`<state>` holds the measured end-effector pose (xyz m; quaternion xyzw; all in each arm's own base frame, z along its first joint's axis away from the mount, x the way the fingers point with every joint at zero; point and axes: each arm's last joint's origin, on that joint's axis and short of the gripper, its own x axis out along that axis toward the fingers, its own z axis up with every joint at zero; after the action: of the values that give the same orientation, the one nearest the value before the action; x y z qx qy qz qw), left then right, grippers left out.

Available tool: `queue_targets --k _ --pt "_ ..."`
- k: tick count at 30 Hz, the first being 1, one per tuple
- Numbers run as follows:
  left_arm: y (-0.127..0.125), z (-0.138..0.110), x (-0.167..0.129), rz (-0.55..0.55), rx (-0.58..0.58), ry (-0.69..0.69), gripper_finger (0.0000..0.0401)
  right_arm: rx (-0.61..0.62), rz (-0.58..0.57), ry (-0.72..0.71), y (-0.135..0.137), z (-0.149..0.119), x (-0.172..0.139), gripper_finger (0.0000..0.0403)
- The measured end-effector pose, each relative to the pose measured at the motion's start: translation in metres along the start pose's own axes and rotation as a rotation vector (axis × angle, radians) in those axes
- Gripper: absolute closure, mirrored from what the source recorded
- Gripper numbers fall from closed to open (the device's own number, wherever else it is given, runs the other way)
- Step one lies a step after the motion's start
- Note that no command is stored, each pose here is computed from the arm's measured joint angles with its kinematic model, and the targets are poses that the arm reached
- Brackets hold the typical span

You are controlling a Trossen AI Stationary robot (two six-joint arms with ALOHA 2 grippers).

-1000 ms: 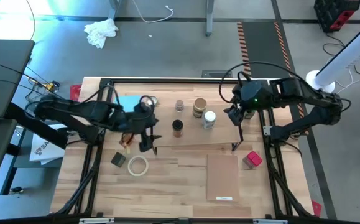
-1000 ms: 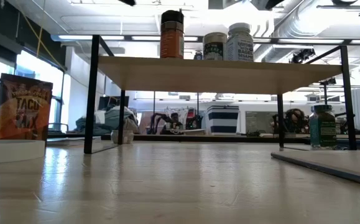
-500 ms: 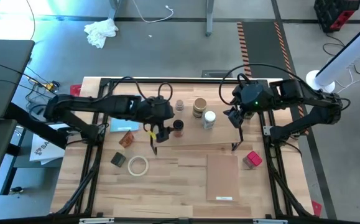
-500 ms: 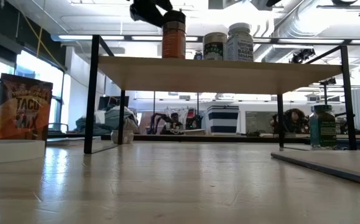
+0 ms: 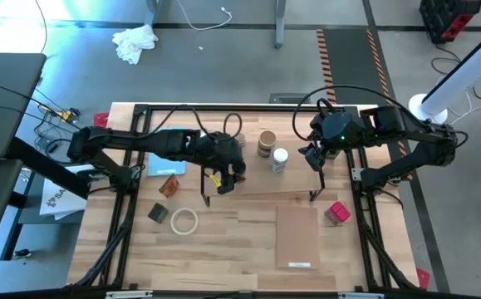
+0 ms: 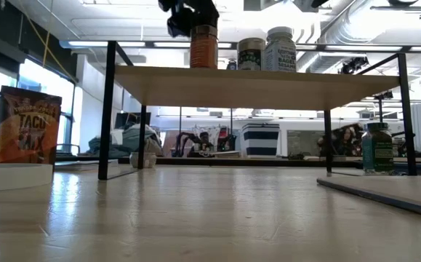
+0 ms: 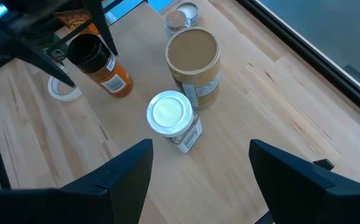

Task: Shelf spices
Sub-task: Remove the black seasoning bottle from the shelf

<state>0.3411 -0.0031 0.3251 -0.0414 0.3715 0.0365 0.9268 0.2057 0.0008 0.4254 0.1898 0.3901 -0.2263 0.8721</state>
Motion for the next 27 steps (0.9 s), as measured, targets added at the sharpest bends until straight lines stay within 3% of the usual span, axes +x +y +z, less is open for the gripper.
queue_targets --k 13,16,22,27 --pt "-0.007 -0.011 0.029 0.078 -0.031 0.093 0.0096 0.001 -0.009 -0.006 0.0 0.0 0.0 0.0139" --pt "-0.012 -0.011 0.029 0.128 -0.019 0.076 0.0125 0.001 -0.009 -0.006 0.0 0.0 0.0 0.0139" --pt "-0.022 -0.014 0.027 0.149 -0.028 0.079 0.0235 0.001 -0.009 -0.006 0.0 0.0 0.0 0.0139" --pt "-0.038 -0.012 -0.002 0.087 -0.091 0.026 0.0234 0.001 -0.009 -0.006 0.0 0.0 0.0 0.0139"
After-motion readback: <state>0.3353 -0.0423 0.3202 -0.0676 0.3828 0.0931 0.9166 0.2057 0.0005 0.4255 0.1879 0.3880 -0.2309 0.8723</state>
